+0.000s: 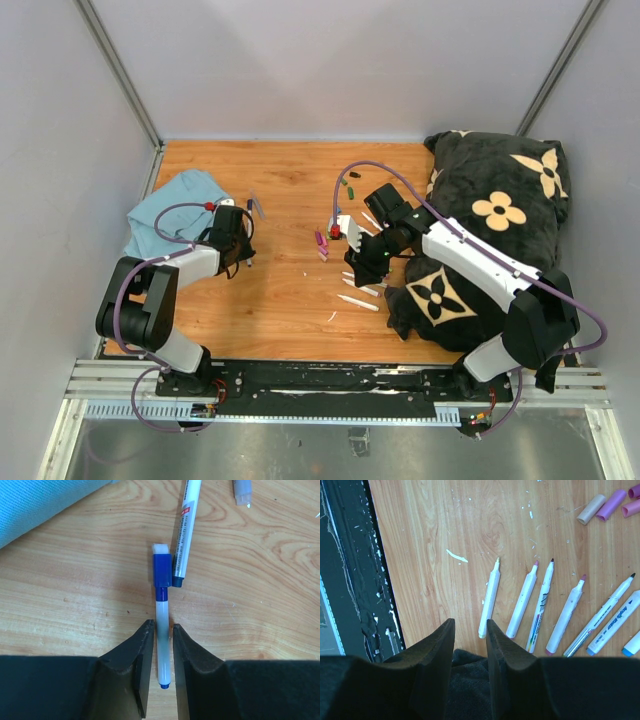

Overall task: Open the pen caps
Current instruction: Pick up the pen from the center of the board.

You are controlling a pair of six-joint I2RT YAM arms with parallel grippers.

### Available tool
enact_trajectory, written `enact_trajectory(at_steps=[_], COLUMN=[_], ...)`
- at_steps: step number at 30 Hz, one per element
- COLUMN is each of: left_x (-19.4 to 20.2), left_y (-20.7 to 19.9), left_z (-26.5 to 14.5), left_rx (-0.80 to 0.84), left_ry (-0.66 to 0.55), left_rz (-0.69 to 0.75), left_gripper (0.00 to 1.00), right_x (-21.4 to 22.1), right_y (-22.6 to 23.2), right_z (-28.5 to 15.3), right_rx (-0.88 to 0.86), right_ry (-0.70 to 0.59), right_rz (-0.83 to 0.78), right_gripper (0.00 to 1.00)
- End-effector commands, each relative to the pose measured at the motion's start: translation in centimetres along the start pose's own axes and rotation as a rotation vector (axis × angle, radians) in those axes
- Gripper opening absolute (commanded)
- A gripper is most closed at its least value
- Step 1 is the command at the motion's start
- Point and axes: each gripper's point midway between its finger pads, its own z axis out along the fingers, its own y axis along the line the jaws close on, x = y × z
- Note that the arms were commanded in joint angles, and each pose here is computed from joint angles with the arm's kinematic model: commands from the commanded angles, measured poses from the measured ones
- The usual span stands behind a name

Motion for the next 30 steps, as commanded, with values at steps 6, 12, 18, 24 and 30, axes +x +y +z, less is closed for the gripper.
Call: enact_trajectory(at_steps=[6, 12, 18, 24, 30], left_x=[2.3, 2.6, 2.7, 3.2, 5.4], left_y=[1.3, 1.7, 1.6, 0.4, -0.8], left_z=[0.0, -0.2, -0.6, -1.0, -1.6], left_rx=[-0.04, -0.057, -0.071, -0.07, -0.059], left_ry=[0.085, 0.092, 0.094, 0.105, 0.138], left_rz=[0.024, 0.029, 0.034, 0.056, 0.082], left_gripper=[0.28, 0.23, 0.19, 0.21, 0.18], right_x=[0.4, 0.3, 0.3, 0.2, 0.1], right_y=[0.0, 0.0, 0.1, 0.1, 0.3], right_z=[-0.1, -0.1, -0.1, -0.2, -0.3], right_rx=[-0.017, -0.019, -0.023, -0.024, -0.027], right_ry=[-0.005, -0.006, -0.007, -0.014, -0.018], right_rz=[0.003, 0.003, 0.005, 0.001, -0.001], right_gripper=[0.33, 0.33, 0.33, 0.33, 0.33])
